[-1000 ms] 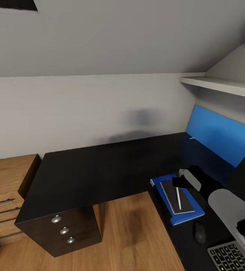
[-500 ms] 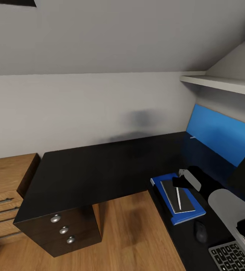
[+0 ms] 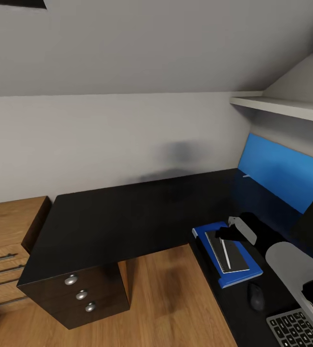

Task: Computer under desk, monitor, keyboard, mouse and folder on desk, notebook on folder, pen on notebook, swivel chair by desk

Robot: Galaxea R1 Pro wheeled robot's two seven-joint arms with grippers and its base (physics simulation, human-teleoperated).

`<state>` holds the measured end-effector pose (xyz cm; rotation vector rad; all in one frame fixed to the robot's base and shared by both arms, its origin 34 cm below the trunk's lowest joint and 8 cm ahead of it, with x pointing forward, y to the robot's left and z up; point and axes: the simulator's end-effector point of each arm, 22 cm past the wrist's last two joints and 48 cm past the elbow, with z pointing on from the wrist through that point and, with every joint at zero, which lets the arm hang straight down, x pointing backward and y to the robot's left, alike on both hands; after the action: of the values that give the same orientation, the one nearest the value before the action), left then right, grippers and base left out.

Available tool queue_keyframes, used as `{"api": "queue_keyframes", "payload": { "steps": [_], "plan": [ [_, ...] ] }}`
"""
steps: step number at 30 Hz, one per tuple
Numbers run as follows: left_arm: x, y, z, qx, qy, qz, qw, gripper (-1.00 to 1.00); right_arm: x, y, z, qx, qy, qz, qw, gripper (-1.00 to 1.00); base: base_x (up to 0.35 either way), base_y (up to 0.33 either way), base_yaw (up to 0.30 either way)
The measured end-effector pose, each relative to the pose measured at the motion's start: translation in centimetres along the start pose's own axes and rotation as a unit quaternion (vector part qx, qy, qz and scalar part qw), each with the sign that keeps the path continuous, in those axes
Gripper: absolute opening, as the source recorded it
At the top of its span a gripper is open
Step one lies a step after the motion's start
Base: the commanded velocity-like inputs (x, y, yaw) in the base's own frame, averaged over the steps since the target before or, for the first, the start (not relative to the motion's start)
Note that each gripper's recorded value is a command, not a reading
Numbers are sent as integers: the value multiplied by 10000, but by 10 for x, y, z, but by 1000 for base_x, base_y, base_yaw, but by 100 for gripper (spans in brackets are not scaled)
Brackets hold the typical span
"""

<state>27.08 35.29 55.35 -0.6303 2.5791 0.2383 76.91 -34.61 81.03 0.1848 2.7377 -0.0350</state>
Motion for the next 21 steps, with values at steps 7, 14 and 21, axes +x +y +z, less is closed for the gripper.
{"api": "queue_keyframes", "payload": {
  "steps": [7,14,21],
  "plan": [
    [-1,1,-2,-9,-1,-12,10000,100,0,0,-2,-5,4,-4,10000,100,0,0,0],
    [-4,2,-11,-19,0,-26,10000,100,-3,6,-11,-162,-1,3,9999,100,0,0,0],
    [-7,4,-19,-22,2,-28,10000,100,-6,15,-21,-360,-12,1,9994,100,0,0,0]
  ]
}}
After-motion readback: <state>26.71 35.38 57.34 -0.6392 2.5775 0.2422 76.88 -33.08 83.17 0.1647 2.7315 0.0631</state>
